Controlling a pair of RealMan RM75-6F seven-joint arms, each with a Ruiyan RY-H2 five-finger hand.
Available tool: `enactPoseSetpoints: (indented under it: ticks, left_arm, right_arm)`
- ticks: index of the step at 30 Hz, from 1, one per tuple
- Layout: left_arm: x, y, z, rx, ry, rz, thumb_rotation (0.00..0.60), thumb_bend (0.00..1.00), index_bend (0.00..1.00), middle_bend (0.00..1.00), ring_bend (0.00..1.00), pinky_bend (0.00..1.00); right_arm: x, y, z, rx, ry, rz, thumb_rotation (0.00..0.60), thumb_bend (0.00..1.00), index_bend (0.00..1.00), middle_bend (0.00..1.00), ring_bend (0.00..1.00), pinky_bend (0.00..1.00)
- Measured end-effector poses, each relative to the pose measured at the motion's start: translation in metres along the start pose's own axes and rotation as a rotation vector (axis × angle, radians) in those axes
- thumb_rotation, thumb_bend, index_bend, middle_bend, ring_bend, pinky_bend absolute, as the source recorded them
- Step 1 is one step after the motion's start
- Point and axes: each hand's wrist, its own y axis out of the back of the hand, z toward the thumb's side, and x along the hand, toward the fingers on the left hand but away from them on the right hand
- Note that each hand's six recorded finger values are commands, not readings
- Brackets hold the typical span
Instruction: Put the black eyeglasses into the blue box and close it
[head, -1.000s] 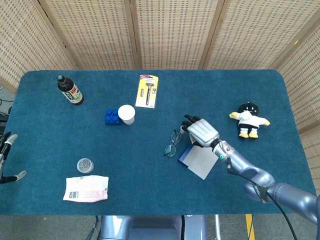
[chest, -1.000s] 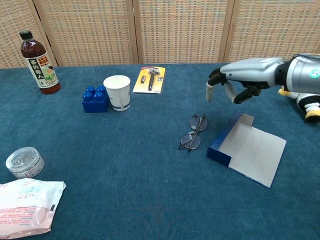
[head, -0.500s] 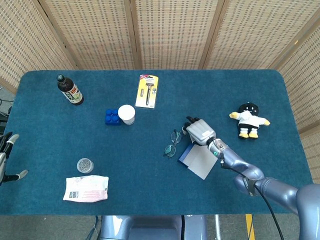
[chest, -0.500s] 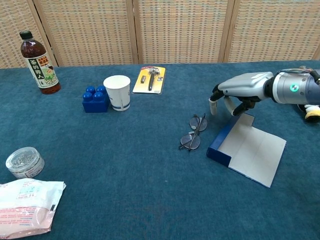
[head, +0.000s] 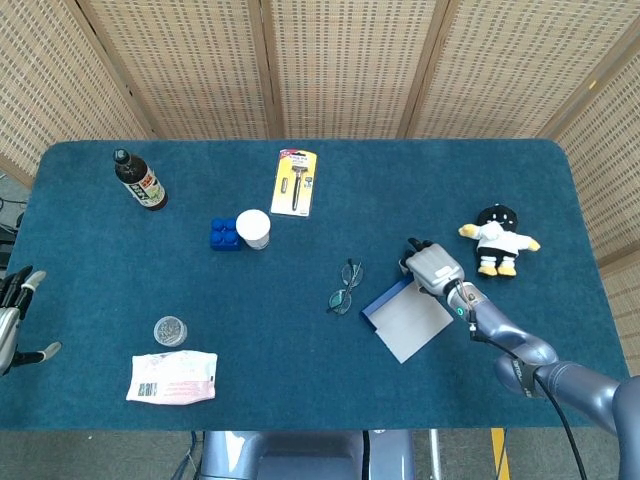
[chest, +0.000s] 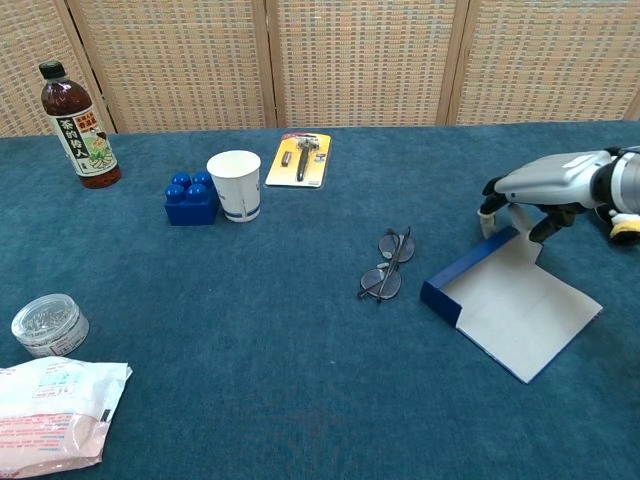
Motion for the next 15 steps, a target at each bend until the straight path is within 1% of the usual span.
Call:
enactPoseSetpoints:
  ticks: [9, 15]
  left_arm:
    - [0.0, -0.003, 0.005, 0.015, -0.013, -0.006, 0.6, 0.0, 0.0, 0.0, 0.0, 0.0]
    - [0.001, -0.004, 0.008, 0.024, -0.023, -0.01, 0.6, 0.0, 0.0, 0.0, 0.0, 0.0]
  right_arm:
    - [0.022, -0.009, -0.027, 0.051, -0.033, 0.047, 0.6, 1.0, 0.37, 0.28, 0.05, 0.18]
    - [0.039, -0.016, -0.035, 0.072, -0.032, 0.111, 0.6, 1.0, 0.37, 0.28, 0.05, 0.18]
